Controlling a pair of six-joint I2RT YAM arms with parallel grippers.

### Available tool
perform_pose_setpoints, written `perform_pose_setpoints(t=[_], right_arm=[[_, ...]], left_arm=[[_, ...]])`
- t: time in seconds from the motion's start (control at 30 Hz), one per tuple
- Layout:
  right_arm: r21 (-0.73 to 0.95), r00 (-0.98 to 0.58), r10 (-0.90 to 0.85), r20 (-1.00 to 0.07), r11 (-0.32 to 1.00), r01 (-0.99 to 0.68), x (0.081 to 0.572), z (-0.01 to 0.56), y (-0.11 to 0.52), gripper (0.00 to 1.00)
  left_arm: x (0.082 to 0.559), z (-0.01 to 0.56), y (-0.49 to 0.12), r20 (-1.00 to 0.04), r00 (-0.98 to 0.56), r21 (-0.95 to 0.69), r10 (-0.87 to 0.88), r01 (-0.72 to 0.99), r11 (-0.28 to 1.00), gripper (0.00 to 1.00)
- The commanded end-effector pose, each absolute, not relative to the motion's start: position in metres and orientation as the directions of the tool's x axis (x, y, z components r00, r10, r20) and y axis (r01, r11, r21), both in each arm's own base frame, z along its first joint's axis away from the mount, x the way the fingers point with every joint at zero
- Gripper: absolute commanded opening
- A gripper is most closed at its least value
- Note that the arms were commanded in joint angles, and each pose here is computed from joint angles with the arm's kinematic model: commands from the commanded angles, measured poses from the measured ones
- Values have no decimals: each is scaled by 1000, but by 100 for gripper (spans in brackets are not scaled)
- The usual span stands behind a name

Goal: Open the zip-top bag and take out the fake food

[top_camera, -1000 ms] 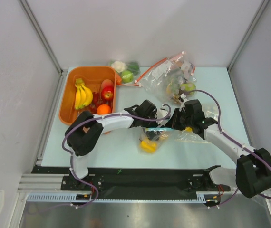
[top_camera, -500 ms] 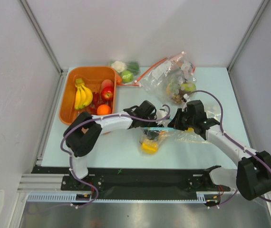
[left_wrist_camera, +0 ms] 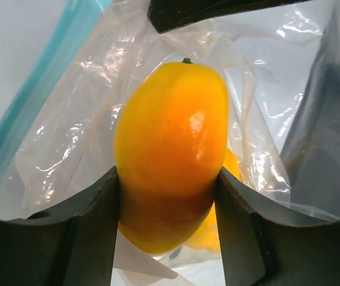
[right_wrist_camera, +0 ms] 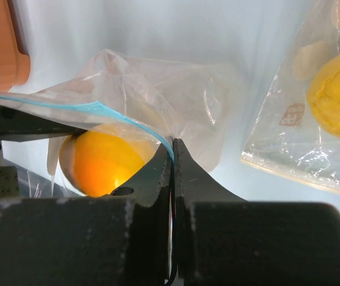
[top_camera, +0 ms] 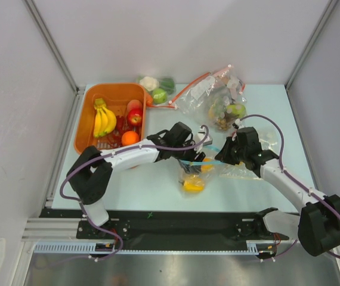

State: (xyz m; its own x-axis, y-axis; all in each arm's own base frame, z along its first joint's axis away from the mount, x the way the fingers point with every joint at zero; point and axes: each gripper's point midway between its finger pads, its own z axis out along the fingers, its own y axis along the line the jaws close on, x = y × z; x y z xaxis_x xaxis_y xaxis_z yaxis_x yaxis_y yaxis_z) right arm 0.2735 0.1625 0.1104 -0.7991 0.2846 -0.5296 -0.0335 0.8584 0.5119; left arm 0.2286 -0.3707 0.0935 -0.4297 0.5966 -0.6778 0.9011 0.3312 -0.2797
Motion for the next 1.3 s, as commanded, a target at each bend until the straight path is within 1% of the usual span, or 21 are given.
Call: perform_pose_setpoints(t=[0.0,0.23,0.37,0.5,0.7,0.9,1.07,1.27], right_arm=[[454,-778,298,-553,891,18,277,107,144,0],[459,-774,287,-565,888,-6,268,110,143,0],[468,-774,260,-578,882,-54,260,114,151,0],[453,-784,249,-569,890,-46,255,108,149,0],[450,-776,224,-590,889,-84,254,114,151,0],[454,-788,202,-581,884,-109,254,111,156,0],[441,-784,200,-587,892,-103,252,111,150,0],[442,-780,212,-589,892,-92,252,112,144,0]], left_arm=[[226,146,-379,-753,-421,-312,506,905,288,17],[254,171,-385,-795,-410,-264,446,897,354,17],[272,178,-393,-808,-399,-233,433,892,387,17],[284,190,-398,-823,-385,-211,417,890,405,17],[293,194,-396,-823,-414,-229,389,868,440,17],[295,229,-406,-867,-412,-277,280,866,416,17],[300,246,-405,-864,-452,-330,222,841,429,18],[306,267,-395,-875,-456,-347,163,824,447,18]])
